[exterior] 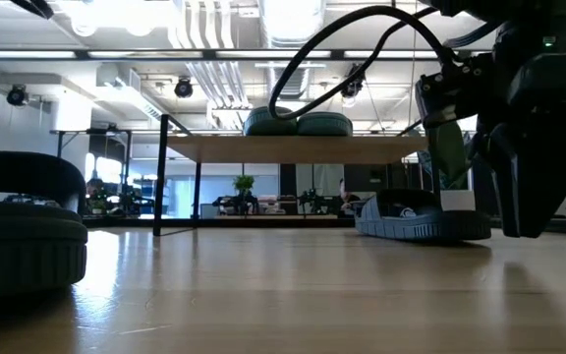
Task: Pick and place slides into the shelf
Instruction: Move the left pink slide to the middle of the table
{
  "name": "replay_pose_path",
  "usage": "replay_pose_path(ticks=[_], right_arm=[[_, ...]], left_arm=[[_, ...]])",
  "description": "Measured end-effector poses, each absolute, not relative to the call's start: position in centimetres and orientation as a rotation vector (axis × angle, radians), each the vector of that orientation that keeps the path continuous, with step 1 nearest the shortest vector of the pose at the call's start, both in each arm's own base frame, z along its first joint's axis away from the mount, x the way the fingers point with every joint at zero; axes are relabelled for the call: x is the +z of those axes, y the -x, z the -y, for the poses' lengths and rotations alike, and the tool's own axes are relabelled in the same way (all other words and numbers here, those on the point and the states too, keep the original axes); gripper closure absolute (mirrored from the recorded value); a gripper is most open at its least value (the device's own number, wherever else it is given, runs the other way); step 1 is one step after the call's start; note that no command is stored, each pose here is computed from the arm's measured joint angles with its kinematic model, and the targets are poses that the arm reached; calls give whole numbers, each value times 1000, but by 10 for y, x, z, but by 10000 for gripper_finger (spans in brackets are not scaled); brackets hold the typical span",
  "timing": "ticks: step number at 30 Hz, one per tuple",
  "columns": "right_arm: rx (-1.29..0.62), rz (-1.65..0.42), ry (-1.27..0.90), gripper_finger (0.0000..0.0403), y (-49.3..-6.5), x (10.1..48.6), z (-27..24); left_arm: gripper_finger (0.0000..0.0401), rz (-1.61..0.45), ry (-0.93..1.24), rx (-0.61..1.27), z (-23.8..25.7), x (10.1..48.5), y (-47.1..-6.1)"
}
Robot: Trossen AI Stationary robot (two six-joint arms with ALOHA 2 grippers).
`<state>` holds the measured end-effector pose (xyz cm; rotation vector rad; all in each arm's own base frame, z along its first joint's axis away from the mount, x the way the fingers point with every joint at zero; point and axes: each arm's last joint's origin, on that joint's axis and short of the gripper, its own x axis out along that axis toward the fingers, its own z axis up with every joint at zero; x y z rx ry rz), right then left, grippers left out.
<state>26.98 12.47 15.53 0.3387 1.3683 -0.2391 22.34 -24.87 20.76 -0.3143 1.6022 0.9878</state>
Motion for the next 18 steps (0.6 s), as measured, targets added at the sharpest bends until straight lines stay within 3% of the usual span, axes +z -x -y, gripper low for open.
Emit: replay_pose_path(ticks=[4, 12, 18], right_arm=[[-250, -1367, -352, 209, -270, 155, -125], [-251, -1366, -354, 209, -270, 155, -125], [-250, -1364, -355, 209, -270, 155, -125]], left_arm=[[365, -1601, 314, 991, 249, 207, -223], [260, -1610, 317, 998, 248, 206, -222], [235, -1665, 302, 1037, 245, 197, -216]])
